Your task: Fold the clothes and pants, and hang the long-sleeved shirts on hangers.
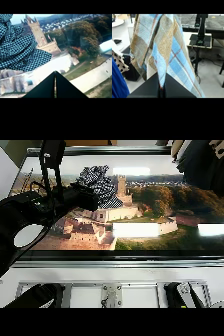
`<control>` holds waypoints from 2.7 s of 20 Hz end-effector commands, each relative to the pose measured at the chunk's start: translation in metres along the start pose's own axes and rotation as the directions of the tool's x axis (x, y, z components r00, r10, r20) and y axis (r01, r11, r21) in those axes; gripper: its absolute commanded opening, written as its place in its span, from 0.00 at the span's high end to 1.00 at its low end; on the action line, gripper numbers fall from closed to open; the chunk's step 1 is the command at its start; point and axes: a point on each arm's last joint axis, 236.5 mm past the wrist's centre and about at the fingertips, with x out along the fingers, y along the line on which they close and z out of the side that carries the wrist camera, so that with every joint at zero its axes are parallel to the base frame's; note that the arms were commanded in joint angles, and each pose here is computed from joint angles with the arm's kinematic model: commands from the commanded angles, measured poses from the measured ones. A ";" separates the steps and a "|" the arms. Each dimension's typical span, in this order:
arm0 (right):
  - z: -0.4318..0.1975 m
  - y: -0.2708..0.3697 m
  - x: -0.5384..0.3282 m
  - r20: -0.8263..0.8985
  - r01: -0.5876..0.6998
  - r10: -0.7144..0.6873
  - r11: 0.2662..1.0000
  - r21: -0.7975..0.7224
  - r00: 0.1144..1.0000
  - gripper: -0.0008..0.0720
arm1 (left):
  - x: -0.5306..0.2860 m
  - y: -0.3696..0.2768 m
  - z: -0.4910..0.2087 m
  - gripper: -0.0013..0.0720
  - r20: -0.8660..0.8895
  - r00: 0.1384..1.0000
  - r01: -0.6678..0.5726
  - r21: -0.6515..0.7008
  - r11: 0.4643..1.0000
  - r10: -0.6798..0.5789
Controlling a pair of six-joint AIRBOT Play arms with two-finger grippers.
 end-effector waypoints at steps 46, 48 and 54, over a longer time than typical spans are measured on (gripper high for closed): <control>0.069 0.018 -0.053 0.248 -0.118 0.090 0.988 0.100 0.965 0.97 | 0.000 0.000 -0.002 0.96 -0.010 1.000 -0.002 -0.003 1.000 0.002; 0.069 0.019 -0.053 0.248 -0.120 0.092 0.988 0.101 0.964 0.97 | 0.000 0.000 -0.002 0.96 -0.010 1.000 -0.002 -0.003 1.000 0.002; 0.060 0.019 -0.044 0.217 -0.114 0.089 0.988 0.101 0.972 0.97 | 0.000 0.000 -0.002 0.96 -0.010 1.000 -0.002 -0.003 1.000 0.002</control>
